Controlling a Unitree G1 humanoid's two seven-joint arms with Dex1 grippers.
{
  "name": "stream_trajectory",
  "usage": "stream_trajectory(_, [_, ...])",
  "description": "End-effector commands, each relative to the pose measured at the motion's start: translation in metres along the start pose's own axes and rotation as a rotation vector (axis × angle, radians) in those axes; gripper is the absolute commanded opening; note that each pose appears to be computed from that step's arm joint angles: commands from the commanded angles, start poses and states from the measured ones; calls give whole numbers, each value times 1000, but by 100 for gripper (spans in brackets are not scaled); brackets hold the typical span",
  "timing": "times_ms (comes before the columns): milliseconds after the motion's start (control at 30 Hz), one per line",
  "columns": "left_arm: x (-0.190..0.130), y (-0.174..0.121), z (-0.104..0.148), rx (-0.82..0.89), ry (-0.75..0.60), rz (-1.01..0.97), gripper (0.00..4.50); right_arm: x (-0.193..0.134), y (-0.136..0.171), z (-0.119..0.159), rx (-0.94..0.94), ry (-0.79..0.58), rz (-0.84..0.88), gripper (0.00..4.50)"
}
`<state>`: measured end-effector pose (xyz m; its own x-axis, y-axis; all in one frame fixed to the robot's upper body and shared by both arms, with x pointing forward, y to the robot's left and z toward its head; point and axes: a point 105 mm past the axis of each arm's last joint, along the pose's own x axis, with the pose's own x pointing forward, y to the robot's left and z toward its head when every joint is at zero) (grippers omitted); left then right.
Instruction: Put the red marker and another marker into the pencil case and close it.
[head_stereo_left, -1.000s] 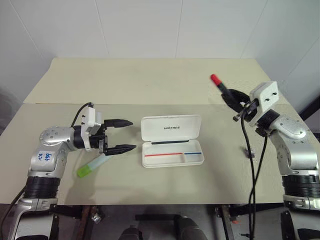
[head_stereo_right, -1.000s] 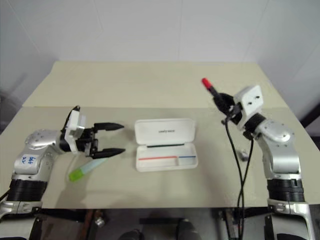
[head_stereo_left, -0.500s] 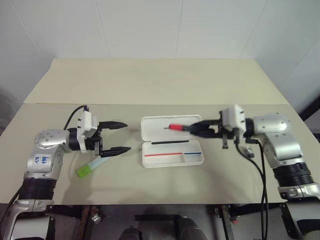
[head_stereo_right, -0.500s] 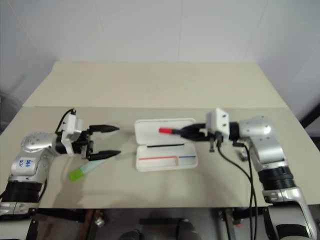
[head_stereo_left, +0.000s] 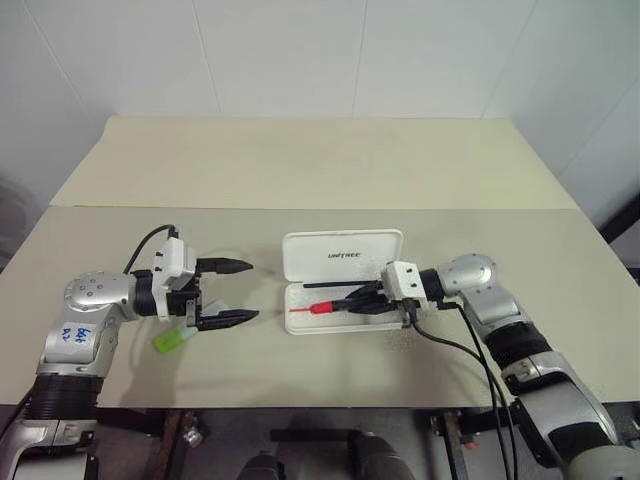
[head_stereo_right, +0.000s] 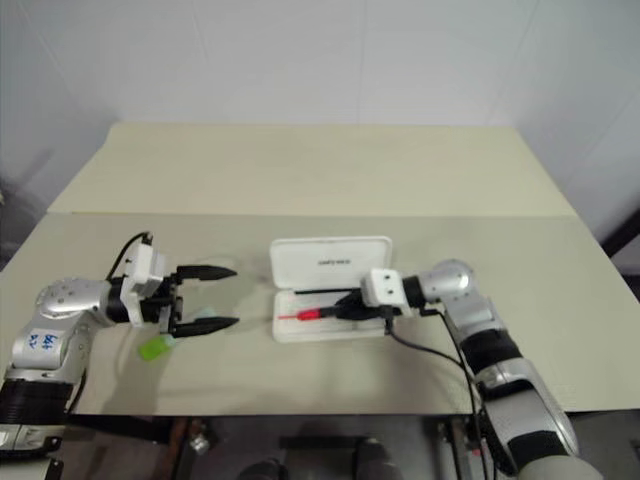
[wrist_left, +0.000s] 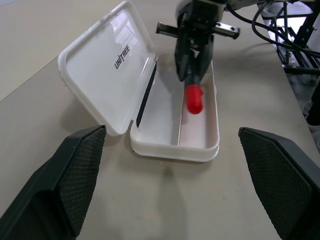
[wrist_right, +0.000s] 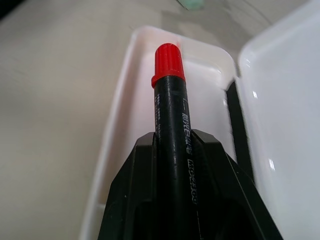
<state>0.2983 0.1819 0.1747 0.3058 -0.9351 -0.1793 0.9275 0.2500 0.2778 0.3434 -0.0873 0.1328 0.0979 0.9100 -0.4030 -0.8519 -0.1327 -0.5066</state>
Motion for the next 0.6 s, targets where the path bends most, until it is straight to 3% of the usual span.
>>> stream_trajectory(33, [-1,-1,8,27,-18,13,450,-3,-18,9,-33,-31,-77,61])
stream_trajectory(267, [0,-1,8,23,-24,16,450,-6,-21,8,-24,-28,-91,61])
stream_trajectory(500, [2,1,11,29,-30,16,450,-5,-24,5,-39,-16,-123,298])
stream_trajectory(600, [2,1,11,29,-30,16,450,-4,-25,16,-45,-66,-128,407])
